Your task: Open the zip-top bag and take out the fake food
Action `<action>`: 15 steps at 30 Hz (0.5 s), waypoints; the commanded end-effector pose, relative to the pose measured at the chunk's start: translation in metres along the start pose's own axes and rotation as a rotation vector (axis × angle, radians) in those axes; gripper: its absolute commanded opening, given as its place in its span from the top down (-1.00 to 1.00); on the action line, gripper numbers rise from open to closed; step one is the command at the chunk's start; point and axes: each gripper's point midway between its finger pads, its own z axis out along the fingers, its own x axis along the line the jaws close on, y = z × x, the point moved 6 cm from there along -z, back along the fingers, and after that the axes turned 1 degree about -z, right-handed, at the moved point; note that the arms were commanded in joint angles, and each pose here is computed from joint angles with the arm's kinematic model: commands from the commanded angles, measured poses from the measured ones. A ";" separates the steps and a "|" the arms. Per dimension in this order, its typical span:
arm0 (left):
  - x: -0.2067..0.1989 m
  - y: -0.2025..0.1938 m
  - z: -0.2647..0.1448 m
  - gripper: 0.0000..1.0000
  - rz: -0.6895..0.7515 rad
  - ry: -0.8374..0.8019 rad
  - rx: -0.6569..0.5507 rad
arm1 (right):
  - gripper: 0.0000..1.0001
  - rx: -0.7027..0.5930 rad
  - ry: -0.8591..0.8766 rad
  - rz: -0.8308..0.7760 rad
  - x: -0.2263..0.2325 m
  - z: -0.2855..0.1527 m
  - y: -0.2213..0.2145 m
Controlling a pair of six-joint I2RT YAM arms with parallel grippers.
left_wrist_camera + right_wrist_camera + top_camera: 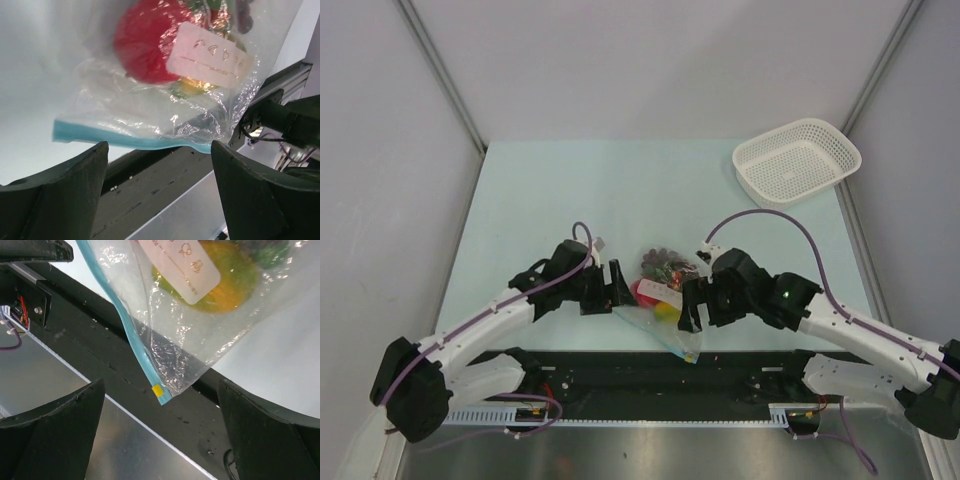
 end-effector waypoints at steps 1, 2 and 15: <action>0.007 0.001 -0.009 -0.81 -0.100 0.033 -0.116 | -1.00 -0.072 0.000 0.046 0.008 0.008 0.001; 0.008 0.000 -0.008 -0.84 -0.128 0.032 -0.119 | -1.00 -0.074 0.007 0.044 0.009 0.008 -0.002; 0.012 0.002 0.026 -0.22 -0.227 -0.046 -0.061 | -1.00 -0.123 0.076 -0.045 0.005 0.008 -0.028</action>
